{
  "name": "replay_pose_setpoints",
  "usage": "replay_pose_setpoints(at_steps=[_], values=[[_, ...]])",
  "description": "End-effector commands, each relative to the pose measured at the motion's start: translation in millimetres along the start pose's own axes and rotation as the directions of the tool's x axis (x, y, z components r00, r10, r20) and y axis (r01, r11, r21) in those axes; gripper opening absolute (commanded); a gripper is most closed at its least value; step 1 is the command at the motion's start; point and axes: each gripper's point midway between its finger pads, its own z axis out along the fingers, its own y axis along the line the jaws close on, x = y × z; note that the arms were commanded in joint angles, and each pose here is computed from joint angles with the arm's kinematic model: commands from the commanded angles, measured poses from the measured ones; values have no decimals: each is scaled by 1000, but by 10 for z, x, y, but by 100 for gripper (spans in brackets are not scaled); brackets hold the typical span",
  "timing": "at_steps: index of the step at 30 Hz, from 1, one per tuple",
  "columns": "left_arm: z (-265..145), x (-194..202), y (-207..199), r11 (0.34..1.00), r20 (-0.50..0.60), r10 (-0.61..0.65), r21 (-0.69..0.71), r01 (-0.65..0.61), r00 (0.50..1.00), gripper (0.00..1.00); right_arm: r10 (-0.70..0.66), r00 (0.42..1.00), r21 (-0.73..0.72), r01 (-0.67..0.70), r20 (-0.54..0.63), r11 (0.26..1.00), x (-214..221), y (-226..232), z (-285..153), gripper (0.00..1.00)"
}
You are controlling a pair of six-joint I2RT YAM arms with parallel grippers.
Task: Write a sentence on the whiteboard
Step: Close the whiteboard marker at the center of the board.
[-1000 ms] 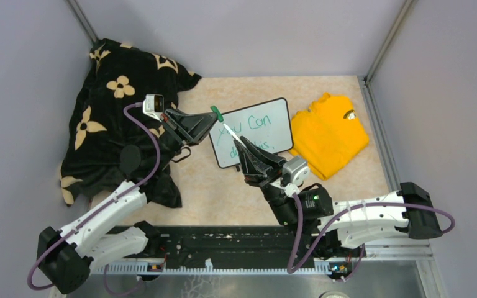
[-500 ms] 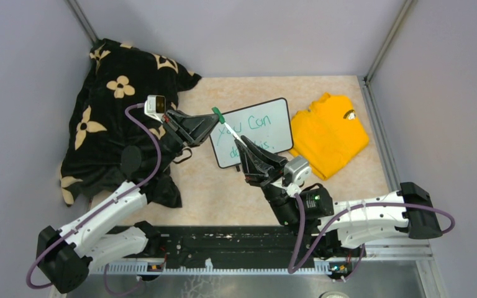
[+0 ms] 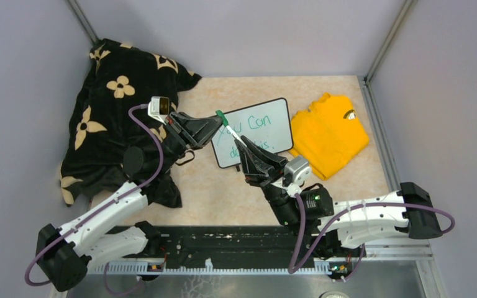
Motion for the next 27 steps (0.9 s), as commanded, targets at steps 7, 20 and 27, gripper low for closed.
replay_pose_setpoints(at_steps=[7,20,27], values=[[4,72,-31,1000,1,5,12,-5,1000,0,38,998,81,-43,56,996,-190,-132,95,0],[21,39,7,1000,58,8,-26,-6,998,0,17,997,185,-30,76,982,-168,-238,124,0],[62,114,-7,1000,20,-6,-2,6,1000,0,4,998,162,-15,70,987,-136,-166,155,0]])
